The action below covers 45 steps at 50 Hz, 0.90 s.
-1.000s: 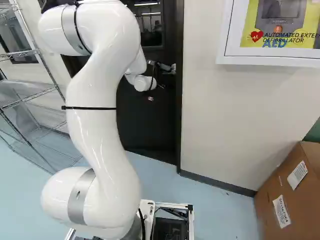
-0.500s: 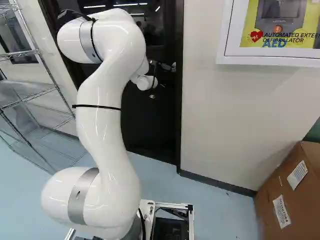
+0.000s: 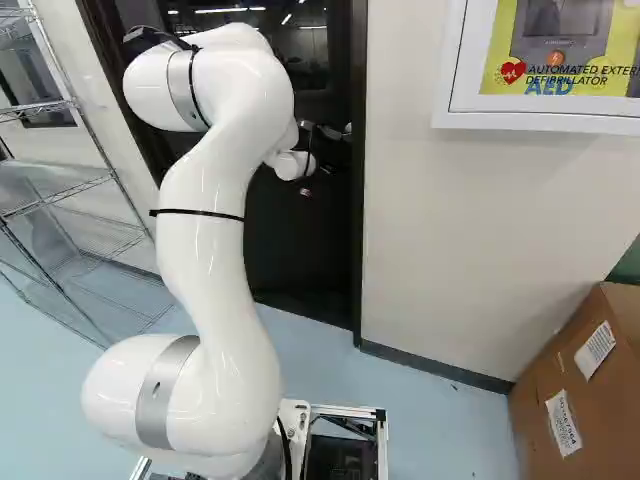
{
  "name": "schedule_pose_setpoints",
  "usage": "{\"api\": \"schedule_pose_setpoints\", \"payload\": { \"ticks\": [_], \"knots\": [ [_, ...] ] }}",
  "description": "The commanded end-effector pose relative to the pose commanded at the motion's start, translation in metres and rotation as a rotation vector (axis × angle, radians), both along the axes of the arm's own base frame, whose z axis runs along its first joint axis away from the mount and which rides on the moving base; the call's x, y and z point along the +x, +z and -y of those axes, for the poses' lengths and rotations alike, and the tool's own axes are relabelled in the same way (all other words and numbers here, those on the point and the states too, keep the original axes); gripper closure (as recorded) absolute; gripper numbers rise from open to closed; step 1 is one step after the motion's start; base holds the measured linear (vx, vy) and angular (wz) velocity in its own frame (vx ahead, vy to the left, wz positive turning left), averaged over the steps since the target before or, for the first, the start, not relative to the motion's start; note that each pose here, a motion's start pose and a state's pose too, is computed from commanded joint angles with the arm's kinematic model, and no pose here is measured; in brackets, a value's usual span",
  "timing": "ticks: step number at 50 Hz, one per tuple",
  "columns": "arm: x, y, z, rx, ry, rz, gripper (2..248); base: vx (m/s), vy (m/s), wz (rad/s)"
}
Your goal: Open the door and move inside
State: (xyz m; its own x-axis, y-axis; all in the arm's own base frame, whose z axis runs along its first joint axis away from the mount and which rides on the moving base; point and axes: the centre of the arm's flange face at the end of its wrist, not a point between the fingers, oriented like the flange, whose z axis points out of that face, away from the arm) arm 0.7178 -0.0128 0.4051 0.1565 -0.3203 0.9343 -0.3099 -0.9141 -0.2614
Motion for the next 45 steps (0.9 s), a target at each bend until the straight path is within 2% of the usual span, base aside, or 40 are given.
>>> {"api": "schedule_pose_setpoints", "payload": {
  "ticks": [14,45],
  "knots": [
    [-0.002,0.0,0.0,0.0,0.0,-0.002,3,0.0,0.0,0.0],
    [-0.06,0.011,-0.001,-0.008,0.005,-0.04,3,0.0,0.0,0.0]
  ]
}}
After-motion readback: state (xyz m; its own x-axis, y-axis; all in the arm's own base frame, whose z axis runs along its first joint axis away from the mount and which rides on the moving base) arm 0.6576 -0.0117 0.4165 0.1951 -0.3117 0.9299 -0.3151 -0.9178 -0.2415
